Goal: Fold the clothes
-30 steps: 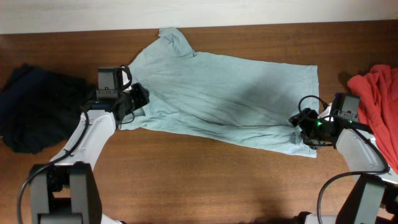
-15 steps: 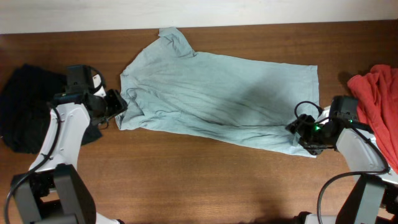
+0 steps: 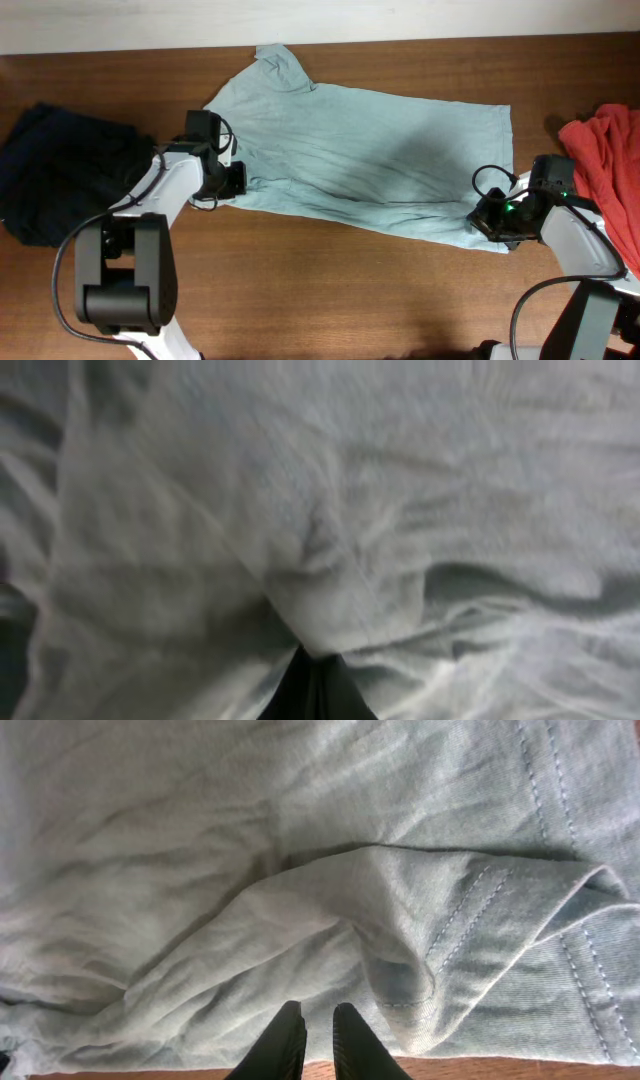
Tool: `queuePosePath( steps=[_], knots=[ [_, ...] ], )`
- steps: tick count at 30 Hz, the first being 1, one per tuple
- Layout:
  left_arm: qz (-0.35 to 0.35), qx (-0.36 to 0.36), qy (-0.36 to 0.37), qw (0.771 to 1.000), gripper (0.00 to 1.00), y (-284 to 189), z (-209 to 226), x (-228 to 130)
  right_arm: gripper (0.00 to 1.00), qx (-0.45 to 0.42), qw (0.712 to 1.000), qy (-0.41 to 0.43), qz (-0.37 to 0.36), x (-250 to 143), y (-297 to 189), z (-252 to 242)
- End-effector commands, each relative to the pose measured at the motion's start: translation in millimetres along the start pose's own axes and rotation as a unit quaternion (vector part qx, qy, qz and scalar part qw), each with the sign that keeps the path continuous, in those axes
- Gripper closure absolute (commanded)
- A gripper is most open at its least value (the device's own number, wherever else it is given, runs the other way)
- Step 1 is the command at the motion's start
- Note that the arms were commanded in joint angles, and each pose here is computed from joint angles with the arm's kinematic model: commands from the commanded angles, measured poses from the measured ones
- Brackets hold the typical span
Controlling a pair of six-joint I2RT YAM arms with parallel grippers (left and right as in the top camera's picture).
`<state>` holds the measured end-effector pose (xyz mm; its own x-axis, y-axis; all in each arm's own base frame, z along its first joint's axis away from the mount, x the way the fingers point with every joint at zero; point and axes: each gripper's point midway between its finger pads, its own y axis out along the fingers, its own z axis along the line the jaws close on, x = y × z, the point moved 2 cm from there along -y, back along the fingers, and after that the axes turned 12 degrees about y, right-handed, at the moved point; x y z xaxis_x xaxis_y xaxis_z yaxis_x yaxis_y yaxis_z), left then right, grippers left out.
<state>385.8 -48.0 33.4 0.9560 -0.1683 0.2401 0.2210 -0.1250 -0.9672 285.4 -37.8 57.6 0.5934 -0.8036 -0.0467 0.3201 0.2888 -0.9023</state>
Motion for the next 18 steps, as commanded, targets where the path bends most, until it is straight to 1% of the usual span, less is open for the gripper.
queuePosePath(
  steps=[1, 6, 10, 18],
  knots=[
    [-0.012, 0.019, 0.015, 1.0, 1.0, 3.7, 6.5, 7.6, 0.83, 0.006, 1.0, -0.008, -0.003, 2.5, -2.6, 5.8],
    [-0.023, 0.019, 0.019, 0.999, 0.99, 2.1, 6.4, 13.8, 0.84, 0.006, 1.0, -0.008, -0.003, 2.5, -2.6, 5.8],
    [-0.056, 0.013, 0.025, 0.998, 0.98, 0.8, 4.6, 28.5, 0.83, 0.006, 1.0, -0.008, -0.003, 2.5, -2.6, 5.8],
    [-0.158, -0.065, 0.044, 0.984, 0.97, -14.0, -19.7, 75.1, 0.84, 0.006, 1.0, -0.008, -0.003, 2.5, -2.6, 5.8]
  ],
)
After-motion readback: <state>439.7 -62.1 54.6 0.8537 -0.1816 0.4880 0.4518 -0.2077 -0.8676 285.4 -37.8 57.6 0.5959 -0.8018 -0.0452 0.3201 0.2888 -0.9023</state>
